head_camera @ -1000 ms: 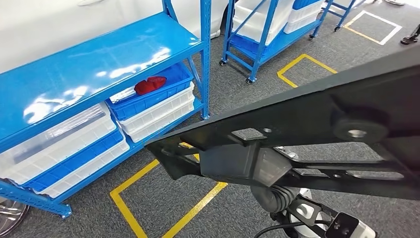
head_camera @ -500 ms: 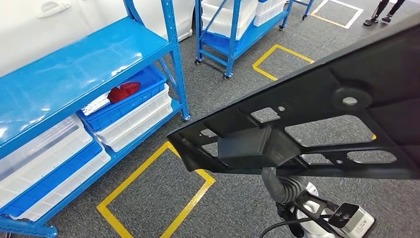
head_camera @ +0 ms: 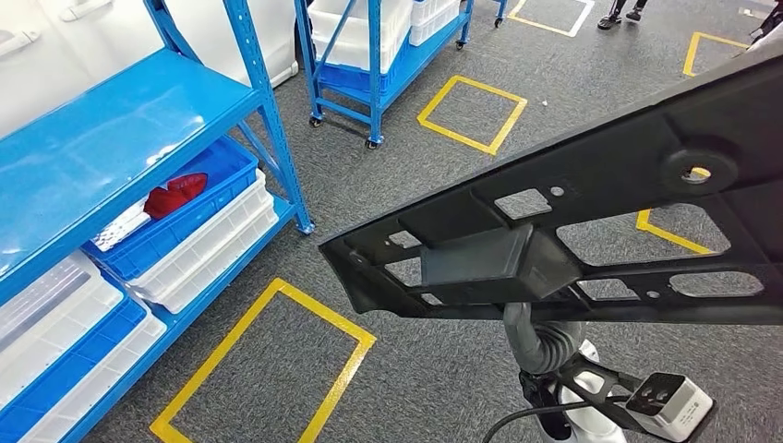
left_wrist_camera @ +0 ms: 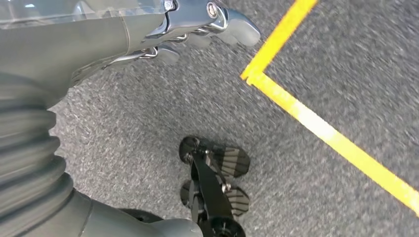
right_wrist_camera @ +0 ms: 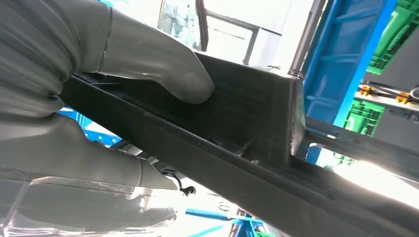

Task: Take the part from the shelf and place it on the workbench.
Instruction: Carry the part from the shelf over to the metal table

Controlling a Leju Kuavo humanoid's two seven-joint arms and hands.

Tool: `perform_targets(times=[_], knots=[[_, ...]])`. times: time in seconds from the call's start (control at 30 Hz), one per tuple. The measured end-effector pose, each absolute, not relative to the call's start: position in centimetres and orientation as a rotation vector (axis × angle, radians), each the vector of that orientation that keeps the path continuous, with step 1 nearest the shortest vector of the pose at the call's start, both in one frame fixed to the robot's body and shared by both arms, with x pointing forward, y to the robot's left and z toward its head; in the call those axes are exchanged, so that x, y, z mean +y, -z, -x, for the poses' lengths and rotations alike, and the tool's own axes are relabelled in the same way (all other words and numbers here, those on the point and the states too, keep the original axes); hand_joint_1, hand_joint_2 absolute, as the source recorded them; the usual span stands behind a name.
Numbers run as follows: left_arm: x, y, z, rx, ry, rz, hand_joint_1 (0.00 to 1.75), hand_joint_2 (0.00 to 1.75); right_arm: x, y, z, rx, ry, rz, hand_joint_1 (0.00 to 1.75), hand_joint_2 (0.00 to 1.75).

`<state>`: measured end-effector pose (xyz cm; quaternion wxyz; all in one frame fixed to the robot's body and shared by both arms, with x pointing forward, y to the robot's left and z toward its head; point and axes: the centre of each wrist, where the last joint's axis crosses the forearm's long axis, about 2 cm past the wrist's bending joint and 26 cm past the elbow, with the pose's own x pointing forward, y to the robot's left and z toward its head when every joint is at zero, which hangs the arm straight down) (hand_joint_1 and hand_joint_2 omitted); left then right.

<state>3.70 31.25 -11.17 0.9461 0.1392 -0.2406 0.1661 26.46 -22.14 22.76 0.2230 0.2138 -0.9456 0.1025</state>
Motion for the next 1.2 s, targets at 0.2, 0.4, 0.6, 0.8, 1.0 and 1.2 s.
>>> perform_targets(times=[0.2,0.4,0.6,0.8,1.0,1.2], knots=[[31.5,11.2,-3.4,-0.487,-0.337,-0.298,0.0,1.75,-22.9,-22.5,-26.2,-2.608,-0.272,-0.566,1.75,1.75],[31.6,11.2,-3.6,-0.492,-0.33,-0.299,0.0,1.75,-23.2,-22.5,-25.9,-2.615,-0.25,-0.545,1.75,1.75],[32.1,11.1,-3.8,-0.508,-0.328,-0.307,0.0,1.75,-23.2,-22.4,-25.5,-2.617,-0.212,-0.527,1.75,1.75],[32.9,11.1,-3.2,-0.505,-0.327,-0.309,0.0,1.75,-23.0,-22.2,-25.5,-2.613,-0.187,-0.503,1.75,1.75],[33.2,11.1,-3.5,-0.513,-0.329,-0.289,0.0,1.75,-23.0,-22.2,-25.6,-2.62,-0.156,-0.457,1.75,1.75],[32.8,11.1,-3.7,-0.521,-0.328,-0.269,0.0,1.75,-23.0,-22.1,-26.0,-2.616,-0.122,-0.441,1.75,1.75]])
